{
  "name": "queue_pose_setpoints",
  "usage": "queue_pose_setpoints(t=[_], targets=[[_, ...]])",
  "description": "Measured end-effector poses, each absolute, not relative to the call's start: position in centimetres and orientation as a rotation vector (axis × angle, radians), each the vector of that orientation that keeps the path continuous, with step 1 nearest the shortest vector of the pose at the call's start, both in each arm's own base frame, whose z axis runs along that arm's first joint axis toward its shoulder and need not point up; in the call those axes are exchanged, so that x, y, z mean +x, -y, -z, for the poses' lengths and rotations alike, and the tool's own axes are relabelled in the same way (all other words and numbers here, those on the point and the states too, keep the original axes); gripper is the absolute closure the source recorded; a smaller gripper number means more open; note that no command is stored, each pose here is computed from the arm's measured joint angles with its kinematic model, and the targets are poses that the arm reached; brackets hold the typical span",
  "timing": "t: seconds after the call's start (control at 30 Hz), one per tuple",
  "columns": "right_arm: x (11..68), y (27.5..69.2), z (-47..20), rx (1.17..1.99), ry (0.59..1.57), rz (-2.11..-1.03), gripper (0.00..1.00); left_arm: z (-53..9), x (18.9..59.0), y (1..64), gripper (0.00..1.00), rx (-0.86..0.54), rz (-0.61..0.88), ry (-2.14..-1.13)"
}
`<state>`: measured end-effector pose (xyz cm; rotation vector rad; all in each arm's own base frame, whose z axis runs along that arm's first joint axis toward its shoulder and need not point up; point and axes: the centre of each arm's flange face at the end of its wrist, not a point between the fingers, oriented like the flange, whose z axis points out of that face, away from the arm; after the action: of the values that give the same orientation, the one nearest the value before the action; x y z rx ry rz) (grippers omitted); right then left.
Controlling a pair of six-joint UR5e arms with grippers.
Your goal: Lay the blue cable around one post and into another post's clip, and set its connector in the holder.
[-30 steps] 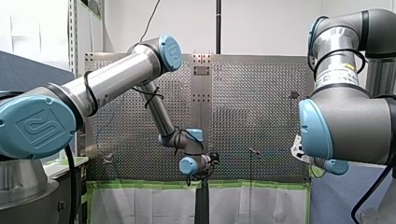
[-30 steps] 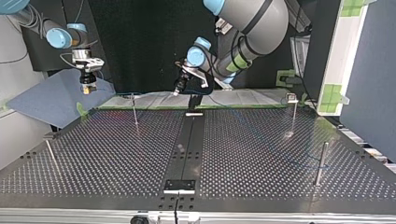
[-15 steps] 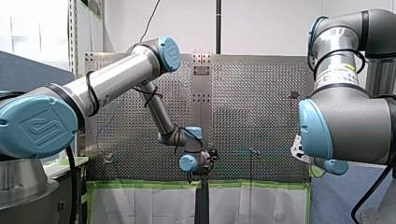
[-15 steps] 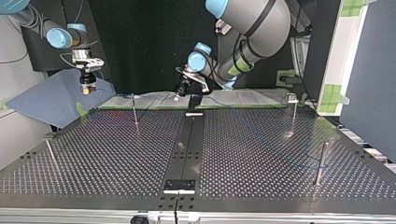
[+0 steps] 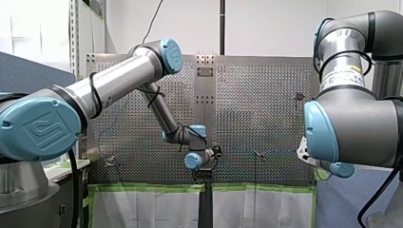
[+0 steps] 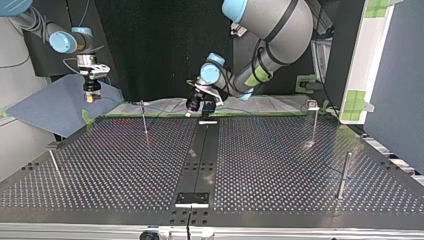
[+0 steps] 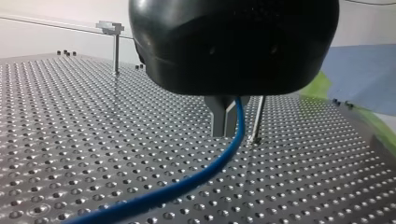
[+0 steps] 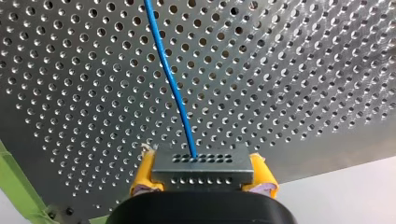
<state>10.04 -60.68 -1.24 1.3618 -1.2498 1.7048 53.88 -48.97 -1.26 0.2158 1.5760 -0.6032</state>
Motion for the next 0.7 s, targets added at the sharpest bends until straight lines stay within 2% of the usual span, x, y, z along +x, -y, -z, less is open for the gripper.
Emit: queue_pose_setpoints(t=[0.33, 0.7], targets=[[10.3, 61.7, 3.8, 1.394, 1.285, -1.692, 1.0, 1.6, 55.3, 49.5, 0.98, 0.212, 0.602, -1.589], [10.0, 64.6, 2.8, 1.376, 1.25, -1.703, 1.0, 3.2, 57.0, 50.3, 0.98, 0.196, 0.607, -1.624]])
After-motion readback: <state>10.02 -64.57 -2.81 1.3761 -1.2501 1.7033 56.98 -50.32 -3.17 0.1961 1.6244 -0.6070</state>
